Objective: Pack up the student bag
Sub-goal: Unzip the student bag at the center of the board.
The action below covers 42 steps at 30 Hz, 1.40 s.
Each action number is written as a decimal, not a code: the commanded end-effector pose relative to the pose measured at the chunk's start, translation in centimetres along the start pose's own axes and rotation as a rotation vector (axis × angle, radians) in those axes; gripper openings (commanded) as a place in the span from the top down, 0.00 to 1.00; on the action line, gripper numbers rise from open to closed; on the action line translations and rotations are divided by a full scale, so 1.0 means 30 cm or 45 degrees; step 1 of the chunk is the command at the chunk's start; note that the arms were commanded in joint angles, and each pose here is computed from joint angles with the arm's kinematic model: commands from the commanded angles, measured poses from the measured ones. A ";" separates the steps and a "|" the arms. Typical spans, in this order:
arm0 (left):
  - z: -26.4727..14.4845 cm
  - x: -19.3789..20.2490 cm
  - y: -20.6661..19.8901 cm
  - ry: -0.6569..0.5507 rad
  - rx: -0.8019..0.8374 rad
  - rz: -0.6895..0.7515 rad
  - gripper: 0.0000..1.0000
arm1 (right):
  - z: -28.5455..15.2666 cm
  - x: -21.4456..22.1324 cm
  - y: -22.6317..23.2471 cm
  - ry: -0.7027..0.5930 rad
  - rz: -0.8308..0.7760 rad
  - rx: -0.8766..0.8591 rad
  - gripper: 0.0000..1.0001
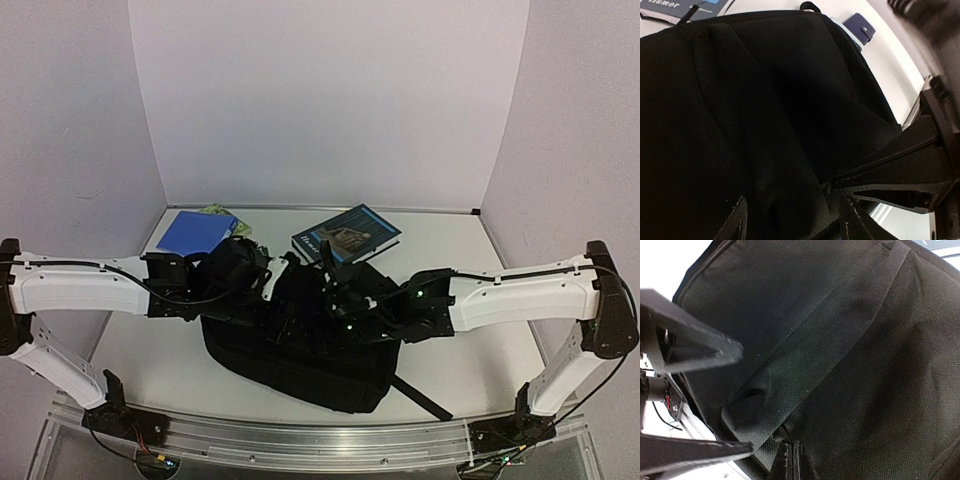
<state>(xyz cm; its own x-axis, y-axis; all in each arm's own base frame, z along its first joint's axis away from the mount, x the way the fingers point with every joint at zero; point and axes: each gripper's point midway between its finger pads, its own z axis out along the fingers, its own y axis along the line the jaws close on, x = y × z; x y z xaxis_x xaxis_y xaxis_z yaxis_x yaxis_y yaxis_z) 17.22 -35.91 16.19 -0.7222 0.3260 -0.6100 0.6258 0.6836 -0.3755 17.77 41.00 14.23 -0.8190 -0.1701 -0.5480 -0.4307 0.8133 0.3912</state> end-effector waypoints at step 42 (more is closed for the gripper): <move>0.061 0.040 0.007 0.062 -0.060 0.012 1.00 | -0.043 -0.263 -0.166 -0.301 0.048 0.261 1.00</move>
<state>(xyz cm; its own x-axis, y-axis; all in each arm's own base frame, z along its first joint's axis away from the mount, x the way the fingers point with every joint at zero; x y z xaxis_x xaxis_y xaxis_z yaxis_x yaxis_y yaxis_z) 16.99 -36.98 13.27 -0.7305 0.3808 -0.5669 0.6263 0.7044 -0.3340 22.47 39.18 15.42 -0.7593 -0.0821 -0.6455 -0.3541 0.8844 0.3041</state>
